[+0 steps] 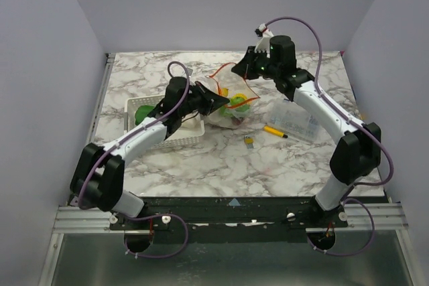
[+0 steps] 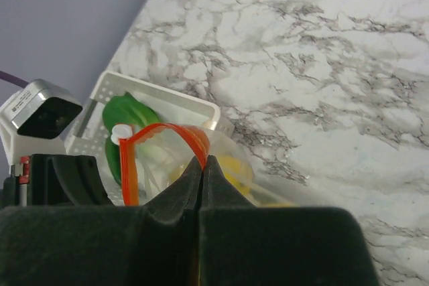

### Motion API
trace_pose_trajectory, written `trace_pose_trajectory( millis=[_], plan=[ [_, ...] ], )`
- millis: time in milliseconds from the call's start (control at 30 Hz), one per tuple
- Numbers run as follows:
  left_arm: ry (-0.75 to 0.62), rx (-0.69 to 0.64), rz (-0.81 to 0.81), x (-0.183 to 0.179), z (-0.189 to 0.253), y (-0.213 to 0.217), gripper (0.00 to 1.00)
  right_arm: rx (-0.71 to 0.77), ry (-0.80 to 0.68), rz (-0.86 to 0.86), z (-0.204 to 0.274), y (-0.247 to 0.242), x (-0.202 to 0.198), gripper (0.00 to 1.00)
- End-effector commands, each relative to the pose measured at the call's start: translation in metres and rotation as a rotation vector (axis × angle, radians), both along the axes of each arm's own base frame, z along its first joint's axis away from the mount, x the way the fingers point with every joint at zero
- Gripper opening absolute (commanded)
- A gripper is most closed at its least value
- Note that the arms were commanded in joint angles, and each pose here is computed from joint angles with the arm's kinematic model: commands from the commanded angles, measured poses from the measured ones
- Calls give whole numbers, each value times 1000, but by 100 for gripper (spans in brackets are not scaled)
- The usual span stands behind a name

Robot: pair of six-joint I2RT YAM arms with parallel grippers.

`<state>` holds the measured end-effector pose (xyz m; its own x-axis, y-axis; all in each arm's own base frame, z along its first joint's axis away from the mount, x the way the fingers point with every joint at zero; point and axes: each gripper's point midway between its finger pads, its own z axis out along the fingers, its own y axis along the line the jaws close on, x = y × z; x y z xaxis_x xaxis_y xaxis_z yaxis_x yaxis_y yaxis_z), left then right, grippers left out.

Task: Place the food in the zip-top bag and seal the zipper
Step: Adjust the zipper food storage bag at the center of the board.

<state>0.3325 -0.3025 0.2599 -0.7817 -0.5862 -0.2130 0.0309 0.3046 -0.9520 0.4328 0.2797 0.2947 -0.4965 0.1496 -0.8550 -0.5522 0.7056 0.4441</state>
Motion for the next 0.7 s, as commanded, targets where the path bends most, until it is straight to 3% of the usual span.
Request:
trace_pose_trajectory(
  millis=[0,100,200,367,500,667],
  plan=[
    [57,-127,-88,12,5,-14,0,-85,-18,-32,-9,0,21,1],
    [-38,-124,-90,13,36,-13,0,-89,-57,-28,24,3,24,1],
    [-59,-88,-49,13,35,-4,0,-37,-88,21,46,10,15,1],
    [58,-195,-78,15,-2,-4,0,-58,-38,16,2,8,13,1],
    [77,-245,-88,16,-10,-6,0,-152,22,34,-34,3,11,12],
    [77,-231,-83,17,-16,-2,0,-137,-49,103,-12,-6,-11,24]
  ],
)
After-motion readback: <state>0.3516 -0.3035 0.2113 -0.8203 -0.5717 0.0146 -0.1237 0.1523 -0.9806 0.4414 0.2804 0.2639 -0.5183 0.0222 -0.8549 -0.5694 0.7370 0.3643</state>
